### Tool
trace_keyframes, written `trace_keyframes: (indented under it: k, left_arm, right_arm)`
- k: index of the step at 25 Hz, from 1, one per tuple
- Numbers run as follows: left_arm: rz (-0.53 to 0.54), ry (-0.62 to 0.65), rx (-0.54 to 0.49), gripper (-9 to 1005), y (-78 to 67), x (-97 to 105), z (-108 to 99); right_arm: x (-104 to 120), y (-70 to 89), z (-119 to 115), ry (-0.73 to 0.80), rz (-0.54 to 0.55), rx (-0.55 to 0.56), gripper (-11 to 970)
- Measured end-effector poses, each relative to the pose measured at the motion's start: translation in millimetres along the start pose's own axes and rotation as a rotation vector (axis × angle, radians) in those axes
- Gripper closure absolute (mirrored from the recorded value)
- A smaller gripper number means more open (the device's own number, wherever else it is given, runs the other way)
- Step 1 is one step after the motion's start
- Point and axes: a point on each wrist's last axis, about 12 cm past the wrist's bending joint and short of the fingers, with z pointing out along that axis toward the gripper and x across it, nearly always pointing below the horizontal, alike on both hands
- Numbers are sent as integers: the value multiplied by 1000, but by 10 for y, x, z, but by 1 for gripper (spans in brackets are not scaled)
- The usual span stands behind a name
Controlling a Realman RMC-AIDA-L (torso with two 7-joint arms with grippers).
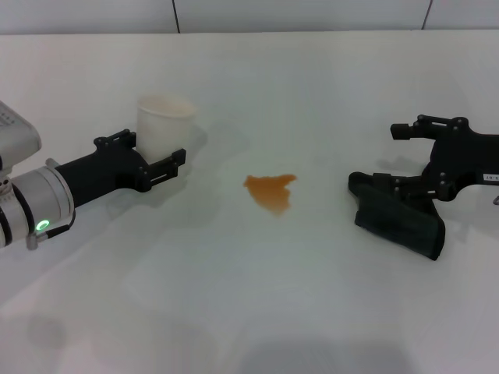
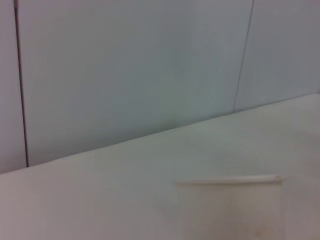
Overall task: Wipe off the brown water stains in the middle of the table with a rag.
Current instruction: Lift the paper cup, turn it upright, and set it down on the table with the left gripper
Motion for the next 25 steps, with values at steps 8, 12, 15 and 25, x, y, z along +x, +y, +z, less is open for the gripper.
trace_keyframes:
  k: [8, 12, 15, 25]
  left_arm:
    - [5, 35, 10, 278, -11, 37, 2]
    - [7, 39, 13, 278, -14, 38, 6]
    - [8, 43, 17, 277, -20, 44, 7]
    - [6, 59, 25, 277, -35, 86, -14]
  right_arm:
    - [2, 2, 2, 1, -1, -1, 90]
    - [2, 1, 0, 0, -1, 0, 90]
    - [1, 2, 2, 1, -2, -1, 90]
    - [-7, -1, 2, 0, -5, -1, 91]
